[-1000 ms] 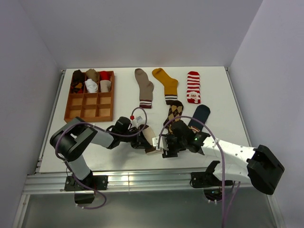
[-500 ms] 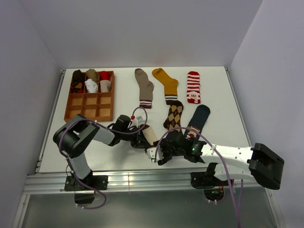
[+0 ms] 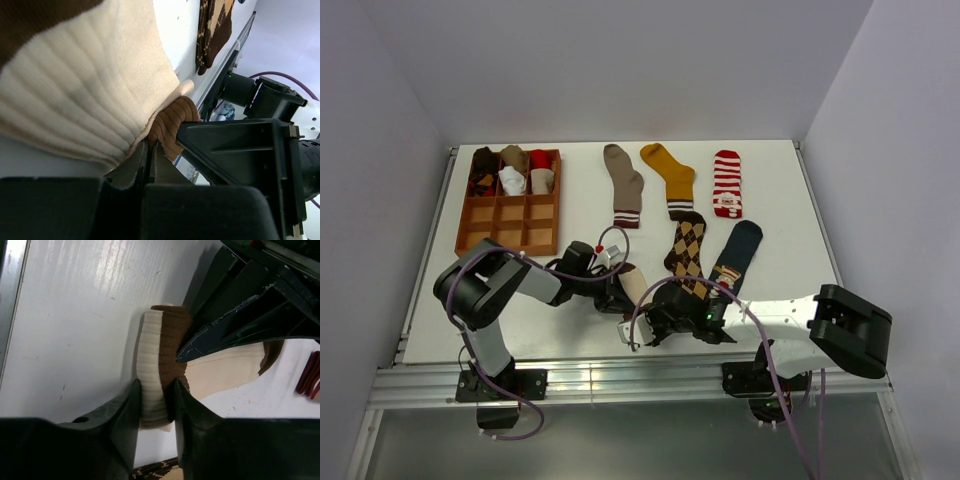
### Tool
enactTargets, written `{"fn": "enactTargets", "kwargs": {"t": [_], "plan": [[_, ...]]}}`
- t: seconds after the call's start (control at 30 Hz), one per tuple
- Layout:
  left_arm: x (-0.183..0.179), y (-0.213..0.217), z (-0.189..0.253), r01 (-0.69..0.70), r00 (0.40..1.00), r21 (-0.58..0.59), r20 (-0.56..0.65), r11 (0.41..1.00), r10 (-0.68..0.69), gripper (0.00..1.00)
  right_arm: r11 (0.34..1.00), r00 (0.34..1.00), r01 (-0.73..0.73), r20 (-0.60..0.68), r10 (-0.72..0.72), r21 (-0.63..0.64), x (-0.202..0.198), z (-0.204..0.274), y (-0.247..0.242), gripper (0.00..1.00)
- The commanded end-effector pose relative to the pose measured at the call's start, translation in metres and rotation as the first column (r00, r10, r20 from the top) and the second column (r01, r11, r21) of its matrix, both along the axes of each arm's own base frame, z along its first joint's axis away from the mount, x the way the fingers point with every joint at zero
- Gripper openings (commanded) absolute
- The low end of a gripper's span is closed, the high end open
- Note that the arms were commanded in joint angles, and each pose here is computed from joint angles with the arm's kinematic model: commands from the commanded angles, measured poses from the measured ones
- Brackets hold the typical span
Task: Roll the socks
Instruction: Roll the sock at the center of the board.
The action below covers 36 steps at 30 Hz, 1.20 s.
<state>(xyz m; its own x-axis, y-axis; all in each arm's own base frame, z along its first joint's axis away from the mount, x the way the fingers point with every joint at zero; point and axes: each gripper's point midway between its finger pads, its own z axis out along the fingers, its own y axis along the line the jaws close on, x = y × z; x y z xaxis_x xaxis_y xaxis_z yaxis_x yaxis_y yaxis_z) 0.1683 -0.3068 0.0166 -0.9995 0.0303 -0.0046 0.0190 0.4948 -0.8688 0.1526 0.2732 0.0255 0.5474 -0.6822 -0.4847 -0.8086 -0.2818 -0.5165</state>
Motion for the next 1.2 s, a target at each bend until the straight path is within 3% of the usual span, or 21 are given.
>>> {"fn": "enactTargets", "kwargs": {"t": [0.0,0.1,0.17,0.3,0.5,0.7,0.87,1.17], "plan": [[-0.050,0.064,-0.079,0.016,0.986,0.364,-0.159,0.931,0.045,0.00,1.000,1.000,0.001,0.017,0.000,-0.006,0.005,0.003,0.008,0.34],[-0.044,0.065,-0.076,0.005,0.992,0.382,-0.120,0.924,0.044,0.01,0.999,1.000,0.000,-0.025,-0.001,-0.038,0.001,0.004,0.010,0.25],[-0.032,0.065,-0.068,-0.025,0.997,0.397,-0.055,0.918,0.051,0.08,0.998,0.997,-0.009,-0.071,0.004,-0.068,-0.003,0.003,0.013,0.19],[-0.010,0.065,-0.046,-0.091,0.995,0.414,0.066,0.906,0.070,0.23,0.986,0.983,-0.030,-0.181,0.000,-0.165,-0.018,-0.004,0.003,0.17],[0.018,0.067,-0.017,-0.175,0.973,0.424,0.210,0.889,0.091,0.35,0.955,0.964,0.006,-0.251,-0.085,-0.298,-0.020,-0.024,-0.010,0.15],[0.033,0.074,-0.005,-0.255,0.952,0.443,0.270,0.859,0.142,0.39,0.929,0.933,0.010,-0.332,-0.142,-0.369,-0.029,-0.031,-0.016,0.14],[0.040,0.080,0.005,-0.318,0.930,0.390,0.303,0.864,0.206,0.45,0.907,0.889,-0.024,-0.424,-0.172,-0.419,-0.035,-0.029,-0.020,0.13],[0.043,0.086,-0.011,-0.295,0.940,0.415,0.287,0.861,0.184,0.45,0.894,0.865,-0.036,-0.462,-0.196,-0.447,-0.036,-0.025,-0.021,0.13]]}}
